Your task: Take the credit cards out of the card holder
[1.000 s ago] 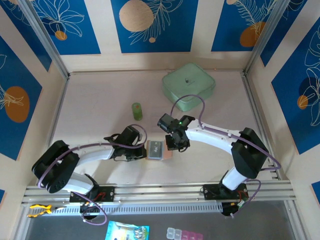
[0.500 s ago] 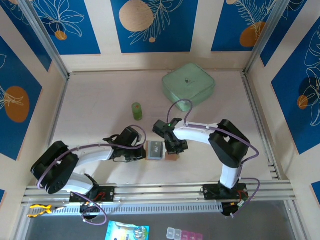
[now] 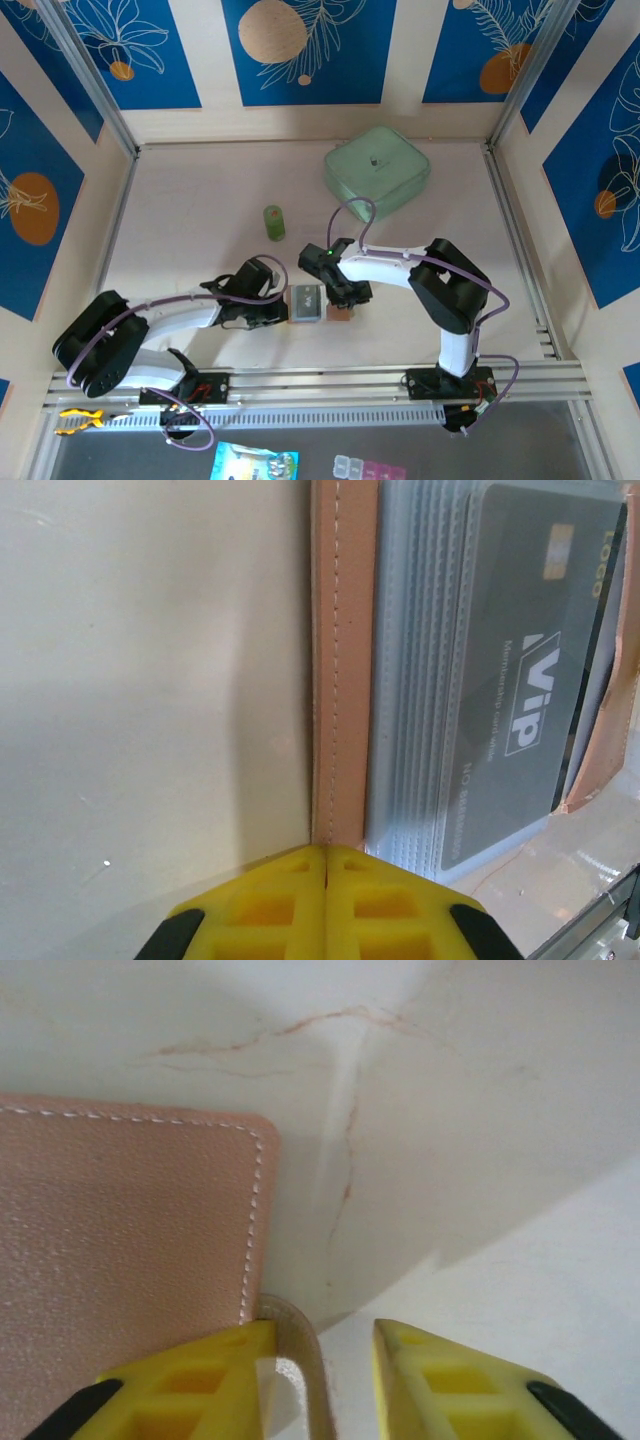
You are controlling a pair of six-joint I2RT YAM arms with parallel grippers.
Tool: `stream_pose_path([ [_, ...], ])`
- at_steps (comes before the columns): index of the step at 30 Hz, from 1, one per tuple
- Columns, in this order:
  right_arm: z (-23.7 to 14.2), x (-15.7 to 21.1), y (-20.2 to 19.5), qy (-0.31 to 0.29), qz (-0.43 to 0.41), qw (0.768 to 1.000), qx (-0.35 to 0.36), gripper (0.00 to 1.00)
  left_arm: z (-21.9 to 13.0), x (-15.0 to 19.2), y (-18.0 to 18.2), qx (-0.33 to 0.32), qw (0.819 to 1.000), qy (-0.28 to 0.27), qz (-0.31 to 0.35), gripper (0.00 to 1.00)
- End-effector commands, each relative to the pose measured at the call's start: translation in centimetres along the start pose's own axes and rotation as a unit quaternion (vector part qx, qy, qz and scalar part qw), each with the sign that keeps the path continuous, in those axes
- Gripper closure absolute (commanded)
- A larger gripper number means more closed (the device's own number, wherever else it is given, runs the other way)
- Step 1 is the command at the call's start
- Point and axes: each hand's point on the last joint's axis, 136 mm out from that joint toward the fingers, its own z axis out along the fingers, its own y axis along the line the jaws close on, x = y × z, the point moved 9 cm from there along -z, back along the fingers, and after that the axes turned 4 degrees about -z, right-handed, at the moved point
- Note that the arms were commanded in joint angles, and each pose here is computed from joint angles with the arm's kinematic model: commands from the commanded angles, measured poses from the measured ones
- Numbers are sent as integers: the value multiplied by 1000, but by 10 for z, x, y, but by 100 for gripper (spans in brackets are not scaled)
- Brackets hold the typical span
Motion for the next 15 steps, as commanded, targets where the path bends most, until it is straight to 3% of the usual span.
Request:
stream_pose_path([
  [1, -23, 2, -4, -20, 6, 1000, -10, 61, 2, 10, 13, -27, 999, 21, -11, 95],
  [15, -77, 2, -21, -61, 14, 998, -21, 55, 3, 10, 14, -29, 999, 24, -12, 95],
])
